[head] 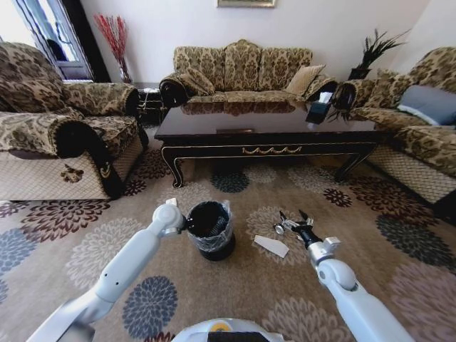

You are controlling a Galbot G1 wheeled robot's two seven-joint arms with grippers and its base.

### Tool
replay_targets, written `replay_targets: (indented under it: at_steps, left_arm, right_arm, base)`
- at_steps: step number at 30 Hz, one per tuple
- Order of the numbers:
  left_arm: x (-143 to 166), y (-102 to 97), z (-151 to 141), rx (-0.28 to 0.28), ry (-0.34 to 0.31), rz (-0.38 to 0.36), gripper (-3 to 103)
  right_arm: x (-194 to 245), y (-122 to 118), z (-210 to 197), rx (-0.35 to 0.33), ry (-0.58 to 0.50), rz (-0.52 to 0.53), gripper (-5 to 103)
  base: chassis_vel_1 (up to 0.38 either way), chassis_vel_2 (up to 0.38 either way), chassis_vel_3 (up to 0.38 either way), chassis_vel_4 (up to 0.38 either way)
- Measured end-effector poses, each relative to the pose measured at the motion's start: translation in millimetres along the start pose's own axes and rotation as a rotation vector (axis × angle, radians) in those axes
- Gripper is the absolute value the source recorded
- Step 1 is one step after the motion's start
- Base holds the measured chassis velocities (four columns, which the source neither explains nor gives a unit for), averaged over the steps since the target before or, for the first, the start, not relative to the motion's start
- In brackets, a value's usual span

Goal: Move to the front of the table and pick up the trash from the floor, then place it into the trash bin.

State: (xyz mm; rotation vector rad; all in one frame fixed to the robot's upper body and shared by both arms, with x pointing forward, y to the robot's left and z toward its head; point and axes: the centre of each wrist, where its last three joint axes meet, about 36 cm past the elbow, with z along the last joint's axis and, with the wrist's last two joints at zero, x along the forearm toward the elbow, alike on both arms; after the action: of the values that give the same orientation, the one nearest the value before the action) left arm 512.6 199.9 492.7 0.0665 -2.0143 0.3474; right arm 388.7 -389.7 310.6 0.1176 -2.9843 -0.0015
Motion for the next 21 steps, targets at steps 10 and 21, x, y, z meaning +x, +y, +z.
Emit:
replay_targets:
  at_steps: [10, 21]
  left_arm:
    - [1, 9.6, 13, 0.006, 0.007, -0.008, 0]
    - [3, 18.0, 24, 0.013, 0.011, -0.017, 0]
  right_arm:
    - [-17, 19, 79, 0.019, 0.148, 0.046, 100]
    - [-26, 25, 134, 0.036, 0.267, 0.083, 100]
  base:
    - [0.000, 0.000, 0.000, 0.000]
    - [0.000, 0.000, 0.000, 0.000]
